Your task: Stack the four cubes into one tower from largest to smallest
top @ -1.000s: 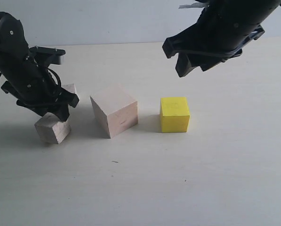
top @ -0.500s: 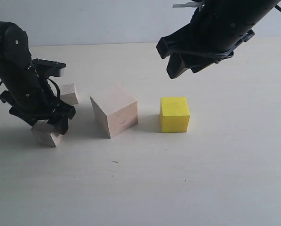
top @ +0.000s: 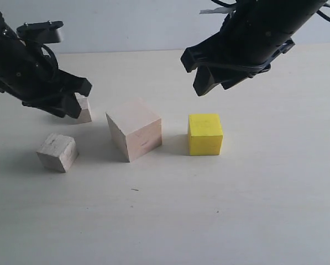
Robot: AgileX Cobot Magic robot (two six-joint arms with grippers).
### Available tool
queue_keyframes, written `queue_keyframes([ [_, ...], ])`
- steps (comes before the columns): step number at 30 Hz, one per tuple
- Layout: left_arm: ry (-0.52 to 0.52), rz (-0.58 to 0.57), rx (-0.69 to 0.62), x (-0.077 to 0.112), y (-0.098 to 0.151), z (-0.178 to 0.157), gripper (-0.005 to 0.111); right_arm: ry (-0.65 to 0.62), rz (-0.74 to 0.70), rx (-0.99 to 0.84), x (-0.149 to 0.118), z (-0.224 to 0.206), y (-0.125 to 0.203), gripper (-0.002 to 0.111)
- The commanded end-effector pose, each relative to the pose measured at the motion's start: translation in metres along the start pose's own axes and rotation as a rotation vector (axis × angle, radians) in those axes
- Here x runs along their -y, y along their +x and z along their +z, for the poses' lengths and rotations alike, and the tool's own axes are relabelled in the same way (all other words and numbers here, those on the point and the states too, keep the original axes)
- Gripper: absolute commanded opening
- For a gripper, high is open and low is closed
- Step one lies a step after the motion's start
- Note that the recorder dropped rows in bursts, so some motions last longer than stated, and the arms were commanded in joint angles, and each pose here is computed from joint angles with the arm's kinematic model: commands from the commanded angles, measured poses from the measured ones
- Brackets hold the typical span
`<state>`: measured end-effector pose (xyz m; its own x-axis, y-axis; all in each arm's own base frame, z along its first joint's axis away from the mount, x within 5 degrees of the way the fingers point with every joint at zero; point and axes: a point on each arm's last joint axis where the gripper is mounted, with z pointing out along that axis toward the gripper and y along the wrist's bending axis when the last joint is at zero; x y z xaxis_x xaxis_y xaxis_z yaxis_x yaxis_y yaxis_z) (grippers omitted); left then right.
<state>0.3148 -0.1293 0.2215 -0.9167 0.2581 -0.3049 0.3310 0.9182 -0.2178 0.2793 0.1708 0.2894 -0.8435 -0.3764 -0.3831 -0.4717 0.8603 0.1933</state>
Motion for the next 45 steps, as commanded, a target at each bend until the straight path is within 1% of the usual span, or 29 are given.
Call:
queue_keyframes([
  [1,0.097,0.005,0.027,0.008,-0.003,0.003,0.001,-0.005,-0.005,0.019,-0.001,-0.002,-0.003,0.05],
  [3,0.101,0.003,-0.006,0.009,-0.003,0.015,0.001,-0.005,-0.005,0.019,-0.001,-0.002,-0.003,0.05],
  [5,0.102,0.005,-0.069,0.011,0.0,0.041,0.001,-0.005,-0.005,0.012,-0.001,-0.002,-0.002,0.05],
  [6,0.098,0.006,-0.075,0.012,0.0,0.049,0.001,-0.005,-0.005,0.007,-0.001,-0.002,-0.002,0.05],
  [8,0.098,-0.005,-0.068,0.014,-0.001,0.063,0.001,-0.001,-0.009,0.007,-0.001,-0.002,-0.002,0.05],
  [11,0.094,0.008,-0.038,0.018,-0.003,0.077,0.001,0.01,-0.013,0.006,0.0,-0.002,-0.002,0.05],
  [14,0.073,0.004,0.008,0.015,-0.009,0.087,0.001,0.012,-0.014,0.012,0.0,-0.002,-0.002,0.05],
  [18,0.073,0.005,0.013,0.015,-0.02,0.097,0.001,0.012,-0.014,0.015,0.0,-0.002,-0.002,0.05],
  [24,0.083,0.008,0.046,0.017,-0.037,0.1,0.001,0.015,-0.017,0.014,0.001,-0.002,-0.002,0.05],
  [29,0.086,0.01,0.046,0.018,-0.039,0.099,0.001,0.017,-0.018,0.014,0.001,-0.002,-0.002,0.05],
  [35,0.092,0.023,-0.029,0.018,-0.032,0.099,0.001,0.017,-0.018,0.014,0.001,-0.002,-0.002,0.05],
  [41,0.018,0.042,-0.114,0.009,-0.015,0.1,0.001,0.017,-0.018,0.01,0.001,-0.002,-0.002,0.05],
  [45,0.015,0.042,-0.122,0.008,-0.008,0.096,0.001,0.017,-0.018,0.01,0.001,-0.002,-0.002,0.05],
])
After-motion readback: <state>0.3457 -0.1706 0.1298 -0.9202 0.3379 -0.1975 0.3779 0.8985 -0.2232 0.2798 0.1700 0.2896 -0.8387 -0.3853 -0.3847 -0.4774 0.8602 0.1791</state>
